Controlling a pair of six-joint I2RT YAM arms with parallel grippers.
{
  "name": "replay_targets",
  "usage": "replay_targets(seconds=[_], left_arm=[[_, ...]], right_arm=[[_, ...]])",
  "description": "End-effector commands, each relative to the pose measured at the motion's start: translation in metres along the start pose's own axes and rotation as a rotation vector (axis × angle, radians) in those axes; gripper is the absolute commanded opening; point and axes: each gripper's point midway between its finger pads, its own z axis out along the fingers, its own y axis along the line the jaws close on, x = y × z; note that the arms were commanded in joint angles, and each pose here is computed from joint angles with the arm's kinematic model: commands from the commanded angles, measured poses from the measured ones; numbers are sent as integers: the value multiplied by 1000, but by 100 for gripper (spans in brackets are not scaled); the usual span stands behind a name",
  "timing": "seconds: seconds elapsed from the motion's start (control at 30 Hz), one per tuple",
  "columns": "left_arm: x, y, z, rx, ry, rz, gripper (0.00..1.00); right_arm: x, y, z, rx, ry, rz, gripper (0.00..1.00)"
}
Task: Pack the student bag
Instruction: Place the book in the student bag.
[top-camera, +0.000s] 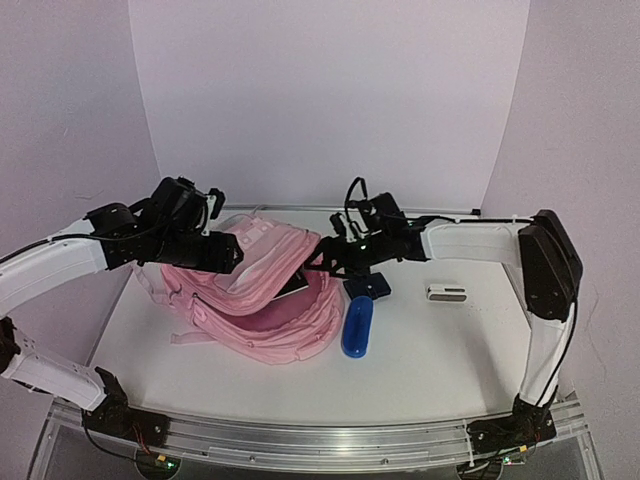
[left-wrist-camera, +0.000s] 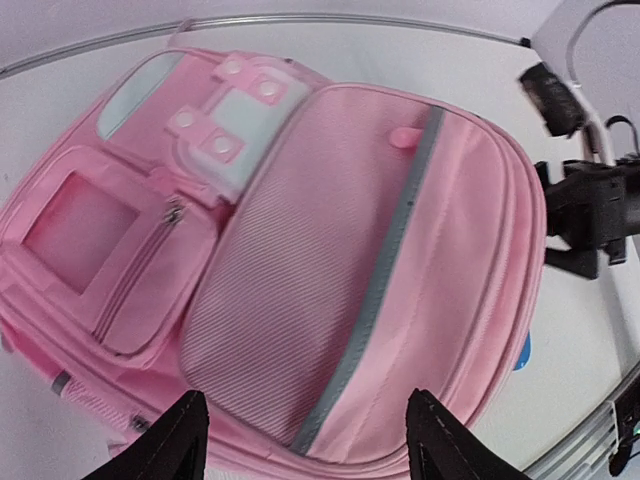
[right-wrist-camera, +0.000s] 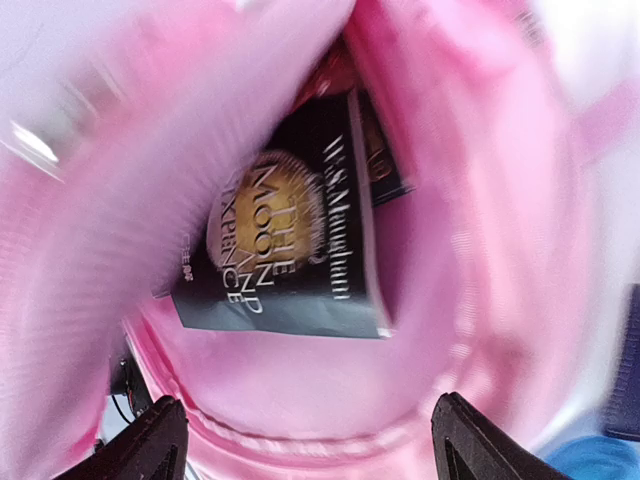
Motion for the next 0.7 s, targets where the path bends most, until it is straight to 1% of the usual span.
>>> replay_targets(seconds=[0.0,0.1,0.17,0.27,0.37,0.43,0.53,0.67], left_arm=[[32,58,-14,-158,64,-145,66],[59,83,-11,-216,131,-186,63],[73,94,-8,-239,168,-199,61],[89,109,-2,-269,223,-205,58],[88,106,2,-222,232,-200,56],[83,109,2,-227,241,-186,55],[79,111,6,-230,283,-136,55],[78,108,18,-166,345,-95,55]], right_arm=[[-33,-10,-51,-19,-86,-124,90],[-32,-13,-58,-1,-69,-170,95],[-31,-4,-58,-44,-54,-162,98],[-22,14,-48,-110,-5,-130,98],[2,25,-32,-129,57,-145,98],[19,25,-23,-122,100,-155,98],[37,15,-14,-83,139,-163,98],[51,3,-9,-62,188,-143,98]])
